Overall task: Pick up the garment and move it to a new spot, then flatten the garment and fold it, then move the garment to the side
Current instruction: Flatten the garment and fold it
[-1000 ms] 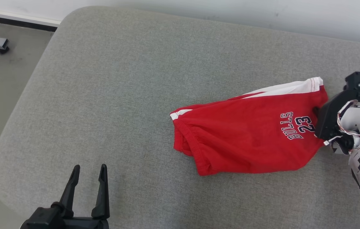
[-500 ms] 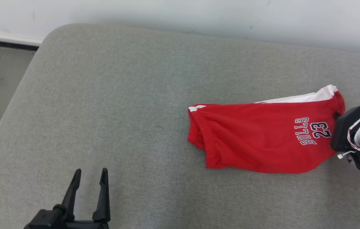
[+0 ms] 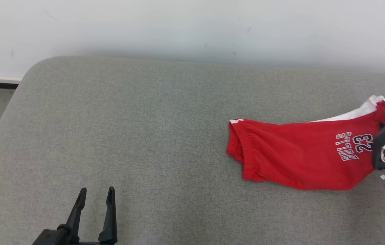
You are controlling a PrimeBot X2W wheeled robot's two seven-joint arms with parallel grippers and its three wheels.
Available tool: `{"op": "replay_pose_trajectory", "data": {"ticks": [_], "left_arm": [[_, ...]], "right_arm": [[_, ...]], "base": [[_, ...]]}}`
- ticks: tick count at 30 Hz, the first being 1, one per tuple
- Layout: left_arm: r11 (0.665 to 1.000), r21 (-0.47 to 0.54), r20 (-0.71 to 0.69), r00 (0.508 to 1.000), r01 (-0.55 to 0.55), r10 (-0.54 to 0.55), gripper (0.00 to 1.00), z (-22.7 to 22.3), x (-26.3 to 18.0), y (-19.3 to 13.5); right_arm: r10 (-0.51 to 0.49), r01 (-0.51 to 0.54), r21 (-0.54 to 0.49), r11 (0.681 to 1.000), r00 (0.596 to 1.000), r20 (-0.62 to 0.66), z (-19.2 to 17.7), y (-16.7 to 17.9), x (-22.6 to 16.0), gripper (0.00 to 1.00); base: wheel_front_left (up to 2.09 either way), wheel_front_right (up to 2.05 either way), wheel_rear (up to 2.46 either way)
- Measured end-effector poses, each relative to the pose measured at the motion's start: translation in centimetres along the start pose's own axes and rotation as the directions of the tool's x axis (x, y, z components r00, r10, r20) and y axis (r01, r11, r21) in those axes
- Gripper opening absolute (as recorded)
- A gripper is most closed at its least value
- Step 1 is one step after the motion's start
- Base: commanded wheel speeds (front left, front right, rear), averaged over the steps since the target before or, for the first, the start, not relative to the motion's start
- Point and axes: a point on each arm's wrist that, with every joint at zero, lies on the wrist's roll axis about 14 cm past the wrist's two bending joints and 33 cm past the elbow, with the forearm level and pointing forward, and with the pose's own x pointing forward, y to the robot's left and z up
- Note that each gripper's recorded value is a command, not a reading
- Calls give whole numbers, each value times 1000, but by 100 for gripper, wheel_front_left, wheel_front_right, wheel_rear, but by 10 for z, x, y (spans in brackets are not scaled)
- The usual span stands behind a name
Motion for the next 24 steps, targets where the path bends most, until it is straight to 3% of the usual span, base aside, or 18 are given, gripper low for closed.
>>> {"op": "replay_pose_trajectory", "data": {"ticks": [4,13,20,24], "left_arm": [[1000,-9,6,1000,12,-12,100,2,0,-5],[1000,-14,15,1000,-2,2,100,5,-6,-2],[1000,-16,16,1000,-25,25,100,6,-14,4],[999,-15,10,999,-43,43,100,4,-20,9]], "right_arm": [[52,-50,-50,998,998,45,22,28,-2,0],[278,-264,-151,953,957,80,54,145,-8,0],[409,-396,-198,896,912,25,46,214,-20,0],[437,-429,-193,882,900,-3,39,229,-24,0]], "base": [[0,0,0],[0,0,0],[0,0,0],[0,0,0]]}}
